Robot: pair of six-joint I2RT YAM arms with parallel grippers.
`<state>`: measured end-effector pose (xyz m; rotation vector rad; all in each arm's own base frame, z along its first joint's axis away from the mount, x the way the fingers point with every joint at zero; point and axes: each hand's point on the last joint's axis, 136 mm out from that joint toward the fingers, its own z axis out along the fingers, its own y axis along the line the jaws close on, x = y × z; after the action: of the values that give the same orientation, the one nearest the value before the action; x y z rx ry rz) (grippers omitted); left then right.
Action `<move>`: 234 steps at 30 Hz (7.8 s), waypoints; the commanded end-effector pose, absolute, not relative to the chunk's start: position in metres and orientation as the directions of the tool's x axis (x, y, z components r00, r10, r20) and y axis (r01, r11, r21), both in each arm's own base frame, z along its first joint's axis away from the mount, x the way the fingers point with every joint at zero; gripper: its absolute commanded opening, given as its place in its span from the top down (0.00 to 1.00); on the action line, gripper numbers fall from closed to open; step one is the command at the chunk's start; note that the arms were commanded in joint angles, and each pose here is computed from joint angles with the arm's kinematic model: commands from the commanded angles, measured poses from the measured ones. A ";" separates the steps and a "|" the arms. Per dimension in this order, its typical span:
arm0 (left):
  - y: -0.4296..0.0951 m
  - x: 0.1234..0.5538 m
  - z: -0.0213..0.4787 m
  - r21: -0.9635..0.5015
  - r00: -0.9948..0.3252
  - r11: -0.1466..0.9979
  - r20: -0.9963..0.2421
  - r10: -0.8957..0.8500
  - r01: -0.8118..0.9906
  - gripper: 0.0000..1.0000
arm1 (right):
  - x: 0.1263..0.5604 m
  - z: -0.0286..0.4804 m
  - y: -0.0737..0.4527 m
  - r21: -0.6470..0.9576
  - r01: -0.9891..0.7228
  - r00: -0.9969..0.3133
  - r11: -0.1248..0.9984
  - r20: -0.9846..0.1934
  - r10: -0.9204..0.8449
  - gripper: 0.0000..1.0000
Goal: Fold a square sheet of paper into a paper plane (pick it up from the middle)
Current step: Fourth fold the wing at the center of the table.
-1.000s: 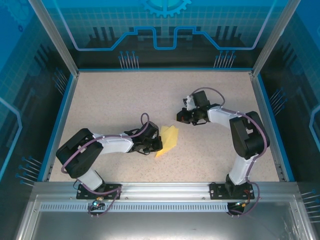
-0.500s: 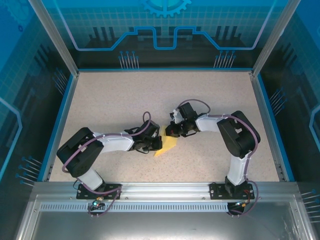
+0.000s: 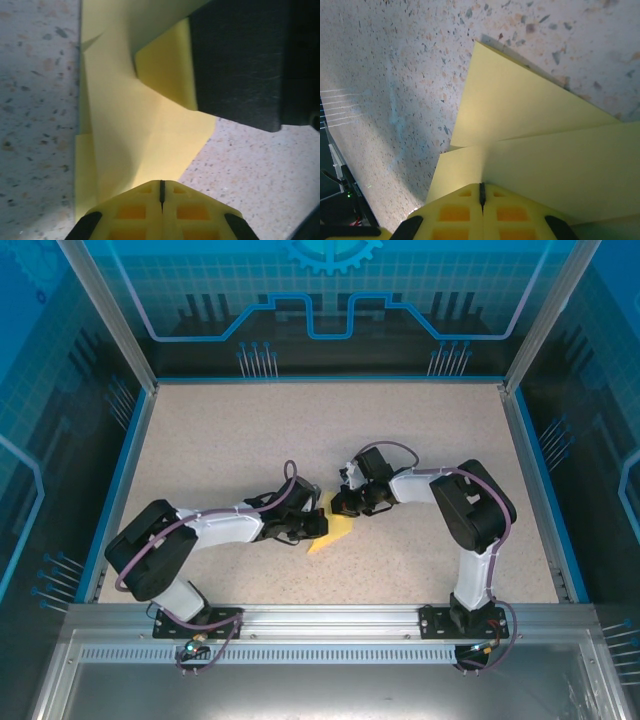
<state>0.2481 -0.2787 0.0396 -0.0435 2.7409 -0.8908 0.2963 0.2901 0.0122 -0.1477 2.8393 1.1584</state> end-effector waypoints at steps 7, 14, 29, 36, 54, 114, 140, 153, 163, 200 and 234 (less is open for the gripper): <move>-0.281 0.242 0.027 -0.609 -0.979 0.792 -0.124 -0.161 -0.053 1.00 | 0.283 -0.017 0.278 0.624 -0.071 -0.997 0.778 -0.023 -0.072 0.98; -0.265 0.231 0.010 -0.580 -0.975 0.806 -0.083 -0.205 -0.120 1.00 | 0.283 -0.018 0.276 0.616 -0.067 -0.997 0.785 -0.018 -0.072 0.98; -0.261 0.229 0.017 -0.588 -0.975 0.801 -0.089 -0.203 -0.113 1.00 | 0.281 -0.021 0.275 0.606 -0.066 -0.997 0.793 -0.006 -0.078 0.98; -0.259 0.229 0.032 -0.601 -0.973 0.796 -0.130 -0.188 -0.074 0.95 | 0.284 -0.019 0.277 0.611 -0.068 -0.997 0.789 -0.008 -0.080 0.98; -0.268 0.217 0.021 -0.585 -0.990 0.808 -0.059 -0.124 -0.067 0.88 | 0.283 -0.022 0.277 0.604 -0.056 -0.997 0.795 0.009 -0.078 0.98; -0.261 0.229 0.031 -0.508 -0.982 0.862 -0.159 -0.105 -0.010 0.88 | 0.284 0.061 0.283 0.643 -0.100 -0.993 0.759 -0.118 -0.030 0.81; -0.261 0.229 0.032 -0.513 -0.981 0.858 -0.165 -0.102 -0.003 0.89 | 0.275 0.009 0.269 0.335 0.118 -0.990 0.935 -0.033 0.136 0.58; -0.257 0.229 0.031 -0.499 -0.979 0.866 -0.172 -0.111 -0.011 0.89 | 0.261 -0.019 0.238 0.079 0.161 -0.987 0.984 0.002 0.161 0.54; -0.251 0.228 0.027 -0.472 -0.978 0.881 -0.172 -0.115 -0.021 0.90 | 0.249 -0.043 0.220 -0.060 0.158 -0.986 0.986 0.040 0.160 0.59; -0.237 0.228 0.006 -0.377 -0.981 0.925 -0.156 -0.112 -0.046 0.92 | 0.239 -0.053 0.213 -0.108 0.153 -0.984 0.982 0.075 0.162 0.59; -0.235 0.215 -0.003 -0.370 -0.990 0.927 -0.095 -0.101 -0.059 1.00 | 0.262 0.038 0.328 0.668 -0.199 -0.980 0.717 -0.129 -0.152 0.96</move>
<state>0.2301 -0.2478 0.0134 -0.1165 2.8823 -0.6651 0.2615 0.3195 0.0425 -0.2516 2.8714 1.0423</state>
